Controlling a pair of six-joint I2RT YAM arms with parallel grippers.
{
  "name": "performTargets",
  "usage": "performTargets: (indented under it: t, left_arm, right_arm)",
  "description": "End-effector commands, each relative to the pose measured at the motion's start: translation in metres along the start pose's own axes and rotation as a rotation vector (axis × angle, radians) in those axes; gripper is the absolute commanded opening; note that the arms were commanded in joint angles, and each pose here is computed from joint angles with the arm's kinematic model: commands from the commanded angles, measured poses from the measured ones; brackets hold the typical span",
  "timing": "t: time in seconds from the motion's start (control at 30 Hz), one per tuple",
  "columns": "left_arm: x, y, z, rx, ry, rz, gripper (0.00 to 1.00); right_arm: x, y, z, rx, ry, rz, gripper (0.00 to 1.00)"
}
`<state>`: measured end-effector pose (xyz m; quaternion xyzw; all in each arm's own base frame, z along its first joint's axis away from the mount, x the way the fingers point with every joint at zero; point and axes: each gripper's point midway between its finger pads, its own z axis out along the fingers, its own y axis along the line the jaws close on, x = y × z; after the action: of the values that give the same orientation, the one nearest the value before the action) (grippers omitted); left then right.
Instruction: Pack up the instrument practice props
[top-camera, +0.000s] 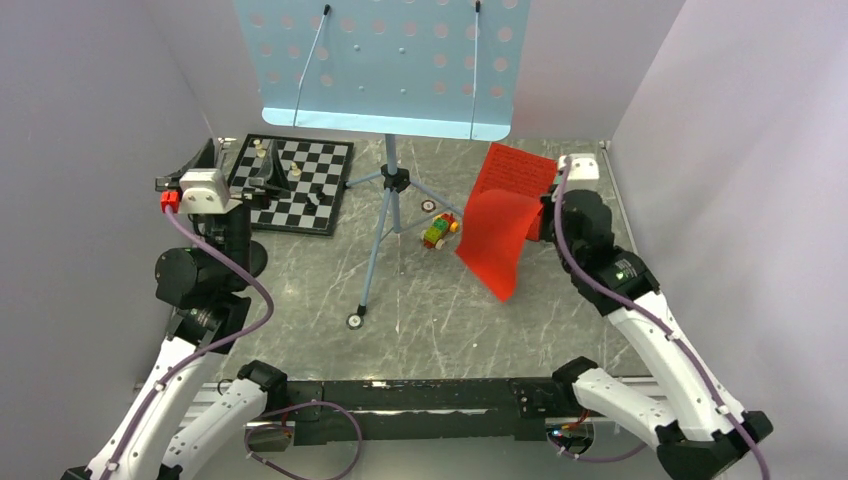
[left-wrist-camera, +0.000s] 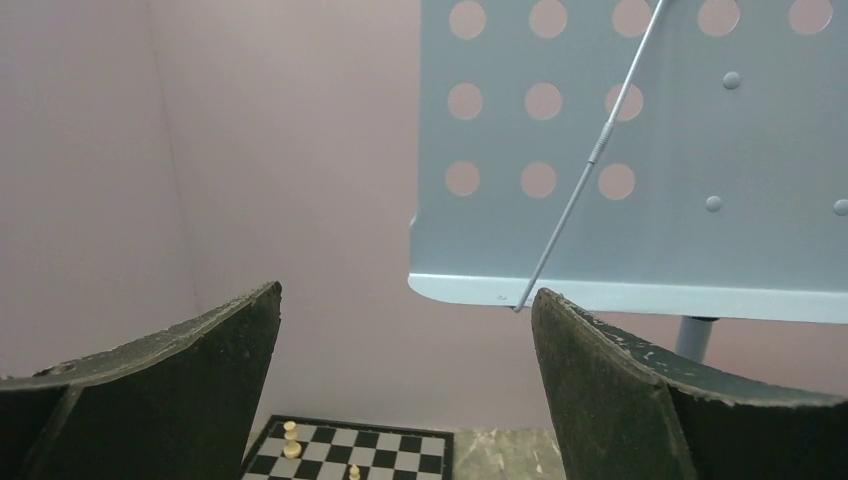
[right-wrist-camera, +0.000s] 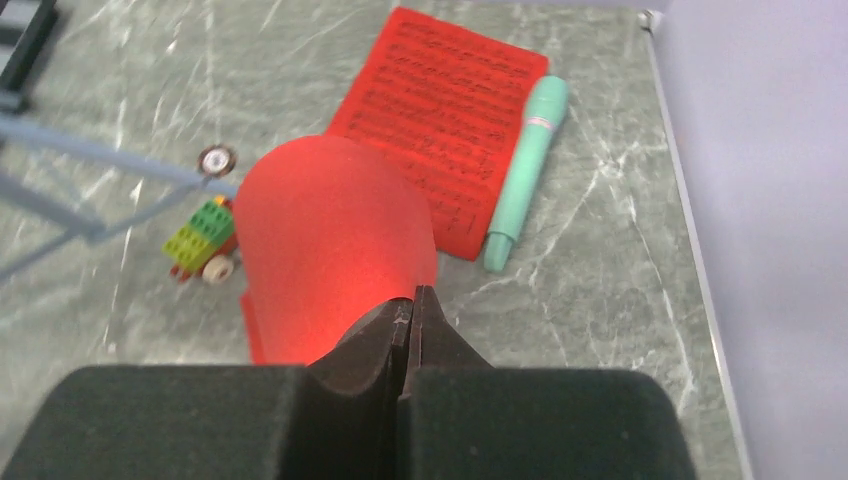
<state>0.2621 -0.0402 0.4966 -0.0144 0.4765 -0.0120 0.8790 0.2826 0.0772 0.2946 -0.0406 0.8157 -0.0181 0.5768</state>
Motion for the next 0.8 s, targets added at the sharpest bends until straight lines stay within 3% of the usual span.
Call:
performTargets:
  t: [0.0,0.1,0.43,0.53,0.57,0.63,0.7,0.77]
  left_arm:
    - [0.001,-0.004,-0.005,0.009,0.007,-0.091,0.99]
    - [0.012,-0.004,-0.009,0.006,0.046,-0.094,0.99]
    - [0.044,-0.001,-0.030,-0.012,0.099,-0.136,0.99]
    - [0.049,-0.003,-0.029,-0.006,0.116,-0.131,0.99]
    - [0.051,-0.004,-0.028,-0.003,0.119,-0.129,0.99]
    - [0.055,-0.006,-0.028,0.001,0.124,-0.127,0.99]
    - [0.059,-0.011,-0.028,0.014,0.135,-0.169,0.99]
    - [0.066,-0.015,-0.028,0.024,0.156,-0.180,0.99]
  right_arm:
    - [-0.027,-0.025,0.024,0.061,-0.051,0.262,0.00]
    - [-0.035,-0.040,0.046,0.048,-0.063,0.413,0.00]
    - [-0.131,-0.019,0.109,-0.102,-0.174,0.539,0.00]
    - [-0.148,-0.055,0.142,-0.017,-0.180,0.578,0.00]
    - [-0.138,-0.082,0.159,0.039,-0.155,0.629,0.00]
    - [-0.071,-0.134,0.212,0.148,0.001,0.778,0.00]
    - [-0.005,-0.144,0.242,0.108,0.202,0.927,0.00]
    - [0.034,-0.143,0.255,0.128,0.302,0.921,0.00]
